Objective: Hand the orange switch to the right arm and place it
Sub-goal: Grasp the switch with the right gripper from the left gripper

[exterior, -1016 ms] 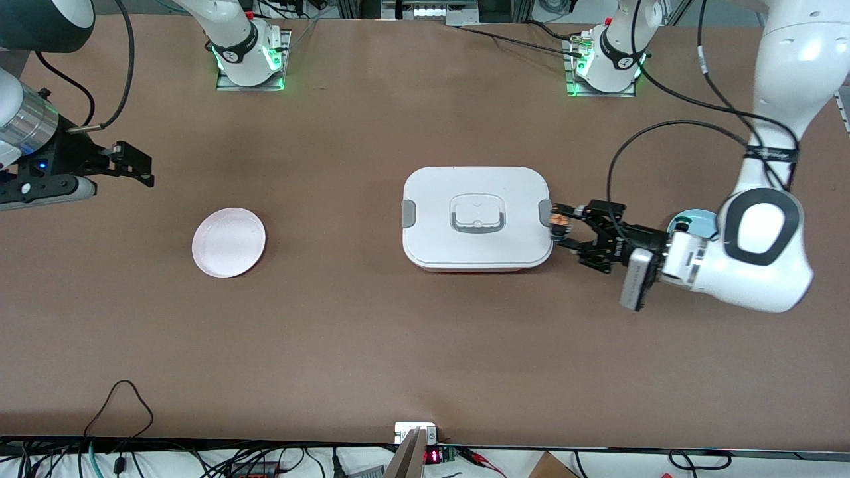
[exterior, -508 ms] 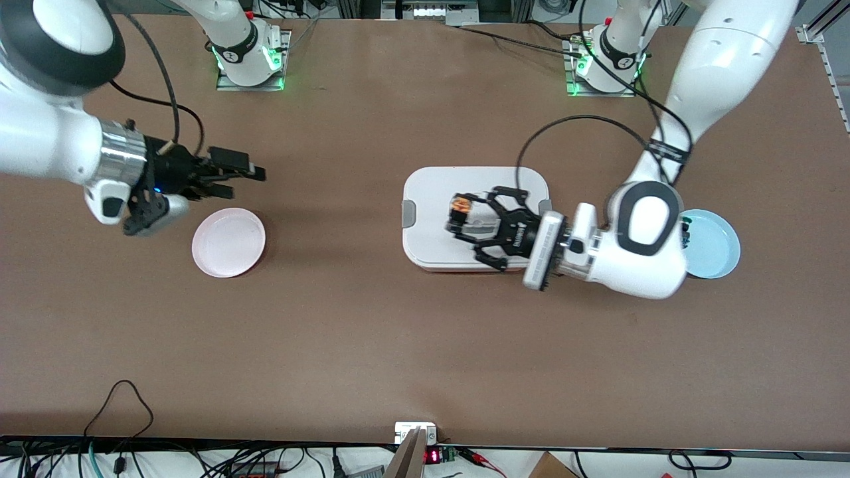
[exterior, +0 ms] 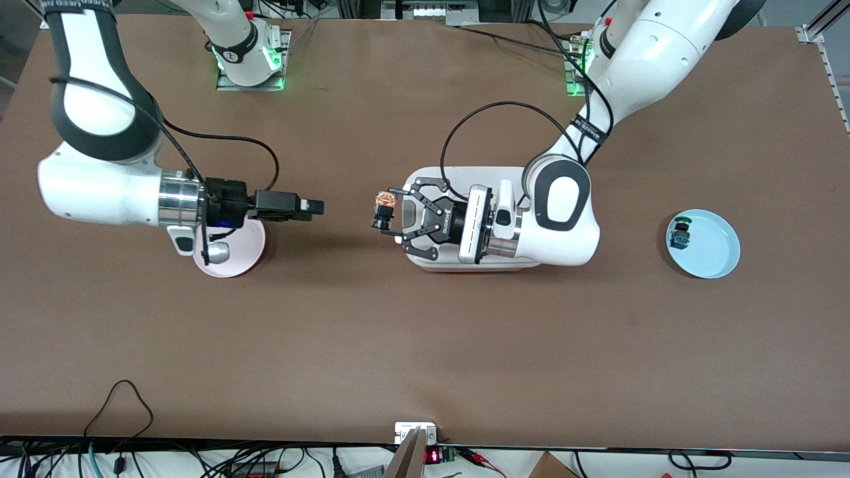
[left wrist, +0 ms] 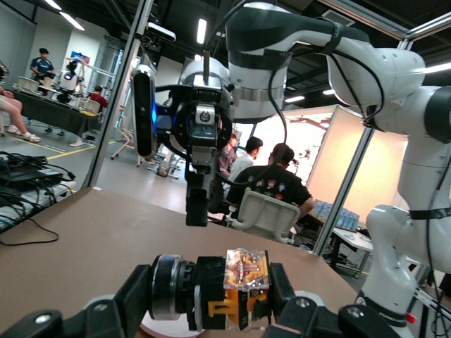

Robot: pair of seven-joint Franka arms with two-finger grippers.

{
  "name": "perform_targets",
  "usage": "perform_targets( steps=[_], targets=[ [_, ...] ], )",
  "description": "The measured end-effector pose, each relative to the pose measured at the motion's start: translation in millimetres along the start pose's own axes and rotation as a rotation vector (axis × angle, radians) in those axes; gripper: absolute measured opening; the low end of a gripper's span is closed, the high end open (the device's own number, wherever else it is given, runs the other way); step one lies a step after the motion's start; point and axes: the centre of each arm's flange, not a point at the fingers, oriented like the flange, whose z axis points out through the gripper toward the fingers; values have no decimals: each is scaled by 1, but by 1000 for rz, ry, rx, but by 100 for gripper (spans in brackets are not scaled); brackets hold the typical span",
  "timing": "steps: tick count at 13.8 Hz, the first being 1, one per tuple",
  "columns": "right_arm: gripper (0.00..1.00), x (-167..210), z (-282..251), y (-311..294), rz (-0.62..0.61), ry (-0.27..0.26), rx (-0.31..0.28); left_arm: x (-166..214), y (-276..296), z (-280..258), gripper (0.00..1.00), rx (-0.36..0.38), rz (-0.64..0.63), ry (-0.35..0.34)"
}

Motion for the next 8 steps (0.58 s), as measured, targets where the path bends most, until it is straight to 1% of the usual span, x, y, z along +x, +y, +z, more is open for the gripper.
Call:
perform_targets(
  steps=[2, 5, 6, 8],
  targets=[
    [100, -2, 16, 9, 48, 29, 75, 0, -1, 3, 72, 34, -5, 15],
    [100, -9, 46, 20, 72, 76, 160, 0, 4, 17, 72, 35, -13, 26],
    [100, -12, 56, 23, 73, 85, 177, -1, 5, 20, 72, 34, -13, 25],
    [100, -17, 70, 27, 73, 97, 182, -1, 6, 20, 72, 36, -13, 25]
  ],
)
